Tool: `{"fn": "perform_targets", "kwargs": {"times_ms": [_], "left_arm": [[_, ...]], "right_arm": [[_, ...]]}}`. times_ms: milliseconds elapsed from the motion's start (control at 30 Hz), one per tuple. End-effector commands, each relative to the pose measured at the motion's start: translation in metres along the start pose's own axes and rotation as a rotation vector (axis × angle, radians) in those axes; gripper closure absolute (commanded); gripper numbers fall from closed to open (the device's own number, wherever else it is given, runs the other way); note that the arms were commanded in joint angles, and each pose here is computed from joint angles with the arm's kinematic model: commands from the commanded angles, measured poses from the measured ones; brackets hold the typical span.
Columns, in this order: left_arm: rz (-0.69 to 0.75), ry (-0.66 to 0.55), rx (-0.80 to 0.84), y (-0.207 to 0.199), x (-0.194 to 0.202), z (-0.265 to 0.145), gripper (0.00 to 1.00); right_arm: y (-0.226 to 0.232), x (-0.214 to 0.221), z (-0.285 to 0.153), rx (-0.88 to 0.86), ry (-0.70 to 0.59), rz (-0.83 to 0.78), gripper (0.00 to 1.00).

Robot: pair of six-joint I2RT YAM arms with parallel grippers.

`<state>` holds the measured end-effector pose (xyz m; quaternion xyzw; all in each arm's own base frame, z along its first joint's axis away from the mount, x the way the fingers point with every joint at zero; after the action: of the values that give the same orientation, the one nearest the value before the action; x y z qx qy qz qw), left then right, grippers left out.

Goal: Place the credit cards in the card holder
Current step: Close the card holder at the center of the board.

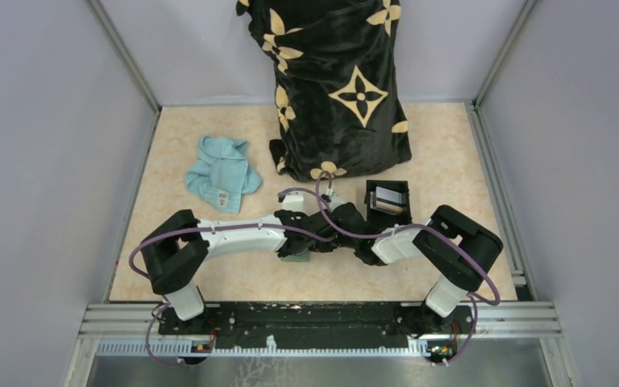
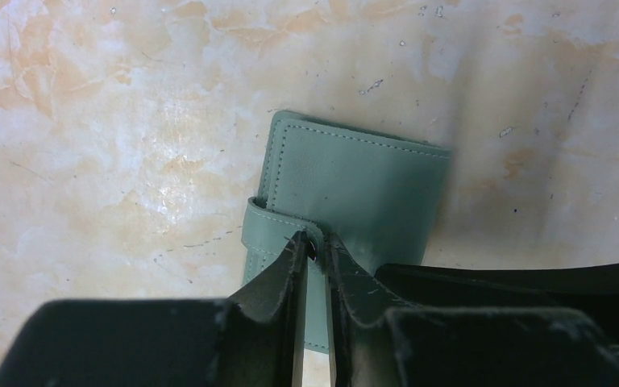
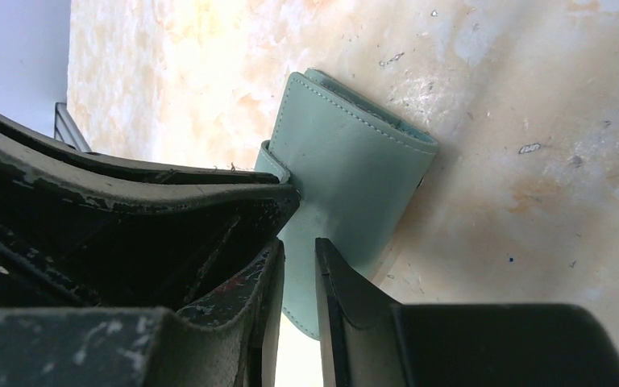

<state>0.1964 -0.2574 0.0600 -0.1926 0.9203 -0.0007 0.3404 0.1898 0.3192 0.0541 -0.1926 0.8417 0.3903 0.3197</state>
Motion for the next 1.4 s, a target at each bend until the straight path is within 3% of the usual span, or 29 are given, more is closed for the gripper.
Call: {"fn": "perform_targets", "kwargs": {"times_ms": [0,500,833,1367], "left_arm": [[-0.041,-0.002,0.019,-0.013,0.0,-0.007,0.82],[-0.034,-0.003,0.0,-0.009,0.003,-0.004,0.82],[-0.036,-0.005,-0.001,-0.008,0.003,-0.004,0.82],[-0.027,-0.002,-0.002,-0.012,0.003,-0.003,0.82]], "right_arm": [[-0.001,0.002,0.001,0.0,-0.01,-0.009,0.79],[-0.003,-0.01,-0.015,0.047,-0.064,-0.03,0.8],[-0.013,-0.014,-0.021,0.093,-0.084,-0.029,0.86],[-0.022,-0.001,-0.012,0.102,-0.032,-0.02,0.89]]}}
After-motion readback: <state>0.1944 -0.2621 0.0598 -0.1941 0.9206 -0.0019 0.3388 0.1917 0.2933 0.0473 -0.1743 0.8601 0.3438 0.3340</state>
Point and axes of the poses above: each gripper's point midway between its finger pads, its own z axis out along the fingers, its own y axis along the line the jaws close on, x = y × z, the point moved 3 cm from there along -z, back along the fingers, and after that the axes turned 15 degrees about -z, right-handed, at the moved point
